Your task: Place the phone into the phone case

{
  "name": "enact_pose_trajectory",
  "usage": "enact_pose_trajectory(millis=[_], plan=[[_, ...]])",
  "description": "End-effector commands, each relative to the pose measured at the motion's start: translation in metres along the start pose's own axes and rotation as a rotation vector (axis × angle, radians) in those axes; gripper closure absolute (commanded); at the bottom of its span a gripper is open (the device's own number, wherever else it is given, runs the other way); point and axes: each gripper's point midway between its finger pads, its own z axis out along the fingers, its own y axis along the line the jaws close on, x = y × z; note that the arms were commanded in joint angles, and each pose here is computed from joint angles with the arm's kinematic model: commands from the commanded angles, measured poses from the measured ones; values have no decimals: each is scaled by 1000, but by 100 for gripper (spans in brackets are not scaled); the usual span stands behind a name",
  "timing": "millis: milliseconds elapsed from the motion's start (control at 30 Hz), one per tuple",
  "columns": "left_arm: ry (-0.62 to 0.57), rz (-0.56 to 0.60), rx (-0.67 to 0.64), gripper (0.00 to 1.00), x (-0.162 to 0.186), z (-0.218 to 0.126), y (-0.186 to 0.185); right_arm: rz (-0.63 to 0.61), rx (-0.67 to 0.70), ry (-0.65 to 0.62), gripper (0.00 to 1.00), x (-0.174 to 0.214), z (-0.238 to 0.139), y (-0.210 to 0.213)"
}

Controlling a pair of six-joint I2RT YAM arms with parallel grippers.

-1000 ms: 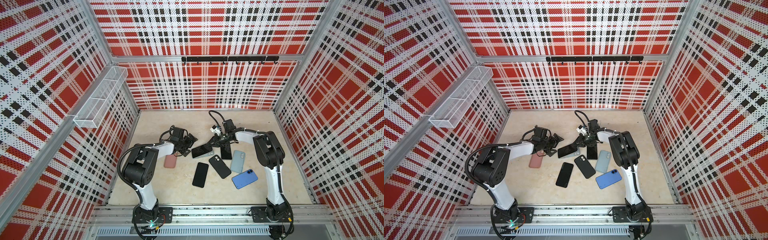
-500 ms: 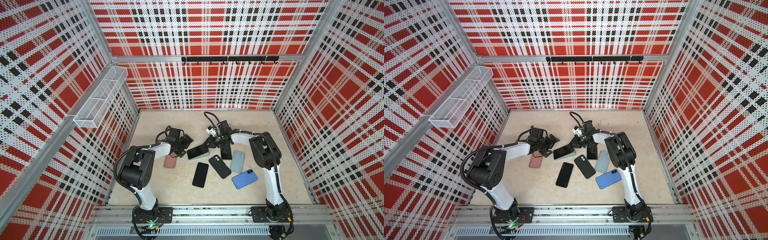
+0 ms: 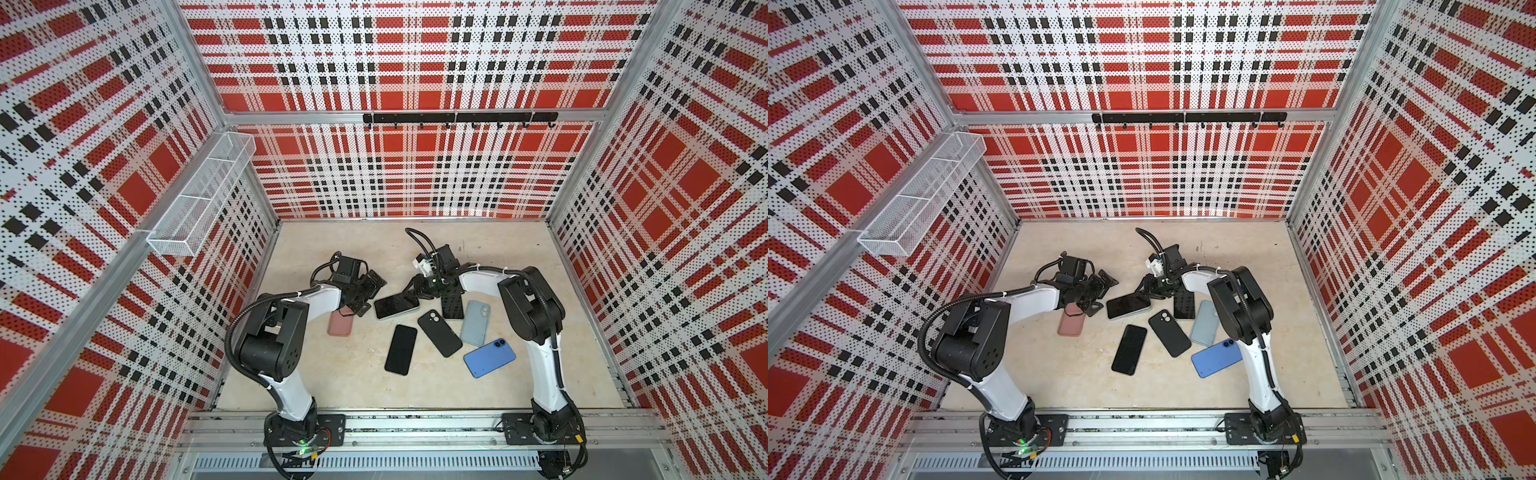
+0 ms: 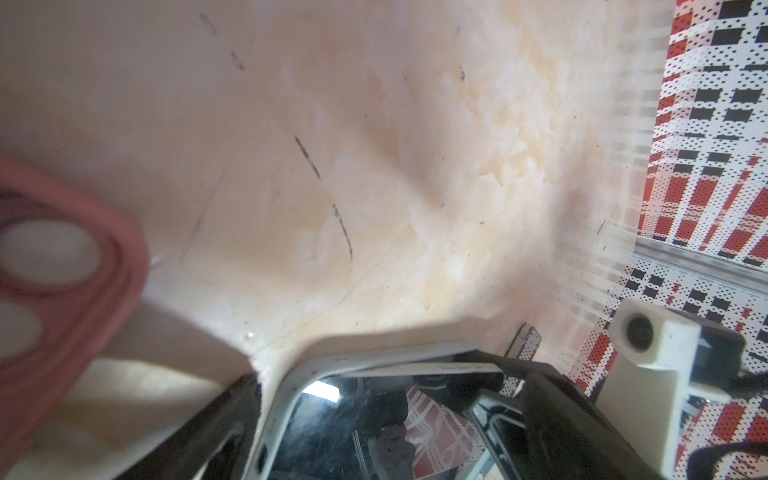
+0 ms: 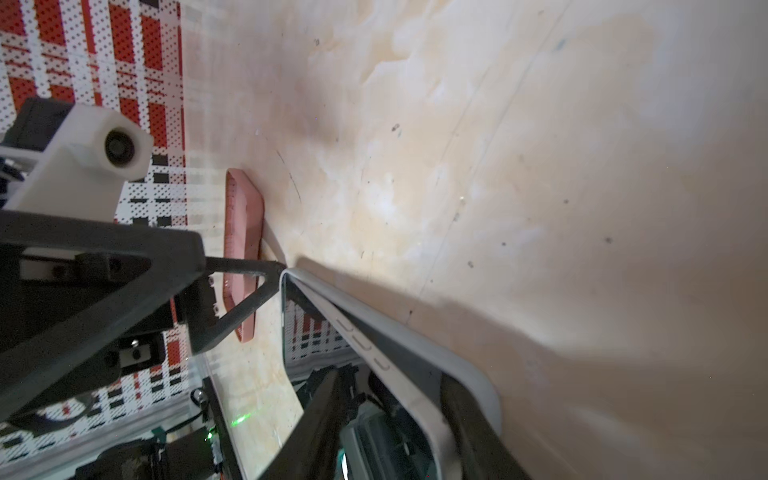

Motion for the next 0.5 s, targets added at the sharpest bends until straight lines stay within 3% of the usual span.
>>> enact_pose_trajectory(millis=[0, 133, 467], plan=[[0, -7, -63, 0, 3, -7, 19, -68, 90, -121, 51, -27, -22, -2], [-11, 14, -51, 0, 1, -16, 11, -128, 113, -158, 47, -36, -39, 9], [-10, 150, -48, 0, 9, -51, -2, -208, 191, -164, 50, -29, -75, 17]])
